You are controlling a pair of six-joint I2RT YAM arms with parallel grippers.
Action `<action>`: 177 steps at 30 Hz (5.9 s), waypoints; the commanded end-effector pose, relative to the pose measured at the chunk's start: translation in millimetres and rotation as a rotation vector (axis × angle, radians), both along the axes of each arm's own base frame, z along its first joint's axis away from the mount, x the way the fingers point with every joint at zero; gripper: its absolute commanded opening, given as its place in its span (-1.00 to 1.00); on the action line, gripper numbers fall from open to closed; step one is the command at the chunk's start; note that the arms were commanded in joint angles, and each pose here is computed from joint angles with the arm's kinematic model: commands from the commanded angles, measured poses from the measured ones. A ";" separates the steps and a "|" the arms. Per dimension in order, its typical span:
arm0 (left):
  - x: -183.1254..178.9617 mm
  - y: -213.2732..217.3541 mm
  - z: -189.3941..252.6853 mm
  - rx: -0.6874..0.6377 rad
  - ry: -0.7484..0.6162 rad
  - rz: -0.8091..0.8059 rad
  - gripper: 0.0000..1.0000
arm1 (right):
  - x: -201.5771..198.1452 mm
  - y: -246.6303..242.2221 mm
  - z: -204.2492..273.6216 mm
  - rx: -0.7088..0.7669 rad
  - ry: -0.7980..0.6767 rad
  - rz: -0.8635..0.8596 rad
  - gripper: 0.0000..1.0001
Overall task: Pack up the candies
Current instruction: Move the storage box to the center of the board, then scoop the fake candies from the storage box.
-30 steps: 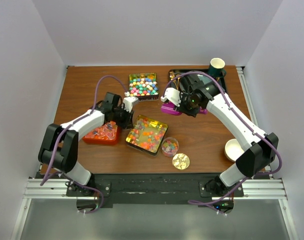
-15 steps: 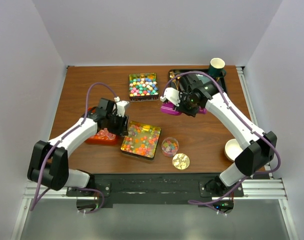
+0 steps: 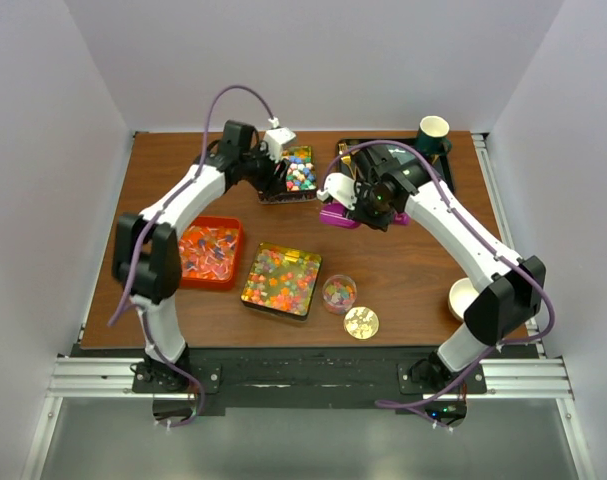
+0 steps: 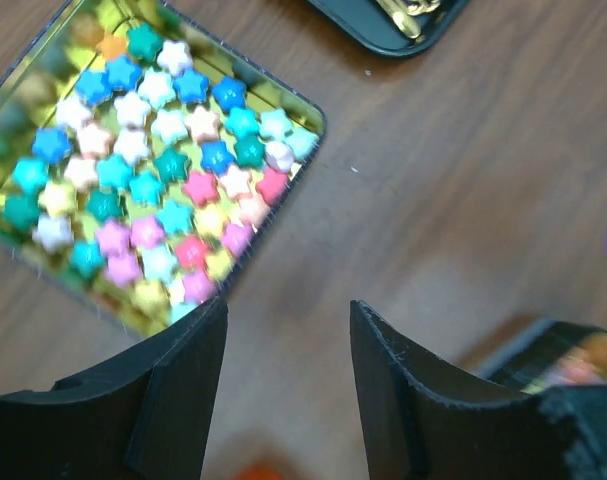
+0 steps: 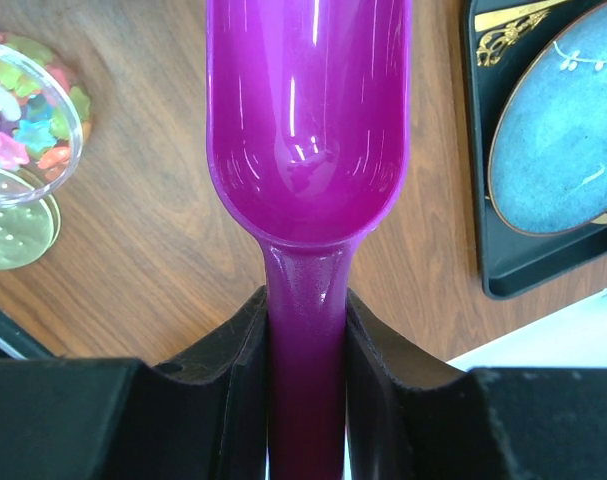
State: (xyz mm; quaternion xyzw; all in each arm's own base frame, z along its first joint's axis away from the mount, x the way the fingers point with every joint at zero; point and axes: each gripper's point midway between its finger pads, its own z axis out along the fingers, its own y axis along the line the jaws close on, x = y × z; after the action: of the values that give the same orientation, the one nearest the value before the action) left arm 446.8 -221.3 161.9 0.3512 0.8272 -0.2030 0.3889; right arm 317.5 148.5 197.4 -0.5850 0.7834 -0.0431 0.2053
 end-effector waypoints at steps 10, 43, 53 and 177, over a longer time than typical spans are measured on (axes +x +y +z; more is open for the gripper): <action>69.3 -23.0 -54.5 -0.050 0.044 0.009 0.15 | 4.0 -14.8 4.6 -0.033 -0.065 -0.033 -1.00; -88.2 -2.9 -108.4 0.106 0.083 -0.361 -0.28 | 7.1 -11.2 8.0 -0.013 -0.073 -0.038 -1.00; -92.0 -17.2 -108.5 0.137 -0.051 -0.610 -0.37 | 17.0 -5.7 12.4 -0.010 -0.084 -0.039 -1.00; -105.3 -2.8 46.2 -0.835 0.463 -0.250 -1.00 | -7.8 142.5 1.8 0.492 -0.006 0.387 -0.75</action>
State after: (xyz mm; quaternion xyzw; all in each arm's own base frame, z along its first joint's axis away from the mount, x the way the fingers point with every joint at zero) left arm 338.0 -222.5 180.5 0.1734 0.7138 -0.6322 0.2465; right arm 314.9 279.8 179.3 -0.6458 0.6637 0.1652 0.3393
